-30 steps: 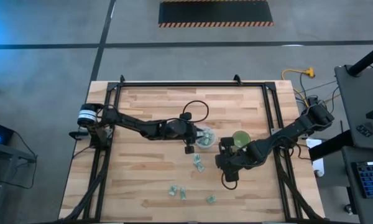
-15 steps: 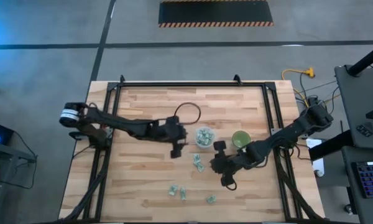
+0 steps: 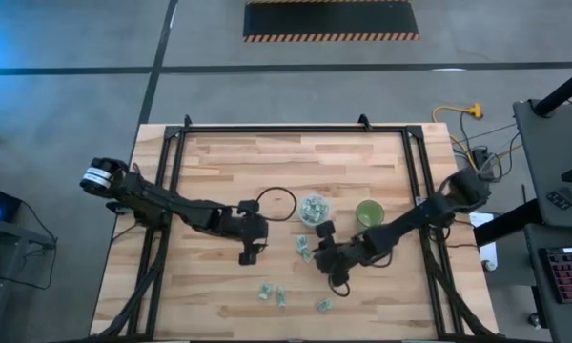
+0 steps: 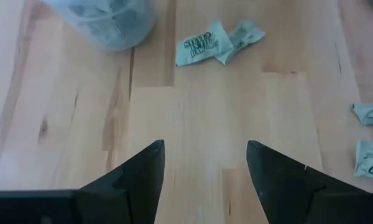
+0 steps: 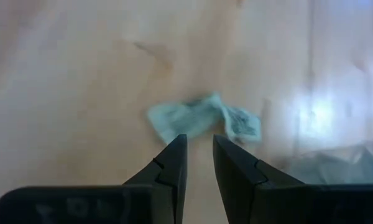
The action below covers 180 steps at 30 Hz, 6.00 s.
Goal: Pick and place Stevia / Truvia into bins
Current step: Put the green stevia packet into the transparent container
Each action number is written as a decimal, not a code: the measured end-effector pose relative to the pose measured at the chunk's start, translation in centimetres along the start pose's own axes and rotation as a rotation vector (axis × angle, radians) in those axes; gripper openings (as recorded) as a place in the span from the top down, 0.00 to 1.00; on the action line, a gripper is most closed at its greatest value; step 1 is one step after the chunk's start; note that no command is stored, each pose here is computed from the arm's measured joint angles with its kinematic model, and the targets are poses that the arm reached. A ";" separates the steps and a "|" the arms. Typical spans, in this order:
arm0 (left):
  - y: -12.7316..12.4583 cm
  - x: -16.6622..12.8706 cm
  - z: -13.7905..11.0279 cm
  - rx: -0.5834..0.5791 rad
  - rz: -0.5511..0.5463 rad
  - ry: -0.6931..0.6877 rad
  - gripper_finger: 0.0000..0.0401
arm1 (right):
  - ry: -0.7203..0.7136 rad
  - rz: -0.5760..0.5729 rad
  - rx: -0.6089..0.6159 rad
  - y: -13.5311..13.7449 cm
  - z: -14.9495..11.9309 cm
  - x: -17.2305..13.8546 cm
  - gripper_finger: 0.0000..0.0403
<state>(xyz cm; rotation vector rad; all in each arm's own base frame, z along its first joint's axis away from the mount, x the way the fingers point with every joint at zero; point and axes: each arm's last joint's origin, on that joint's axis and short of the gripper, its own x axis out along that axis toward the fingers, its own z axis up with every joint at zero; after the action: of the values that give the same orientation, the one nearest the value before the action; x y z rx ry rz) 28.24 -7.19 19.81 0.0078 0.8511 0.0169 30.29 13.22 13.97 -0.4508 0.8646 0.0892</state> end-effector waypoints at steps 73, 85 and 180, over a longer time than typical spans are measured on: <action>0.2 -0.1 -0.3 0.000 0.019 -0.008 0.48 | 0.026 -0.488 -0.056 -4.1 3.3 -3.5 0.98; 0.2 0.0 -0.5 -0.002 0.018 -0.020 0.48 | 0.177 -0.458 0.083 -7.2 0.7 -4.0 0.98; -1.0 2.8 1.0 0.207 -0.155 -0.291 0.48 | 0.133 0.042 0.203 -10.3 3.9 -8.0 0.76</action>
<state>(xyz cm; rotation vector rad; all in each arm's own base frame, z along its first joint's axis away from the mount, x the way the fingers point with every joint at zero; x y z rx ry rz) 30.81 -8.18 18.37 0.1355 0.5580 -0.2132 30.49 6.39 25.69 -0.2499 1.0035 0.0097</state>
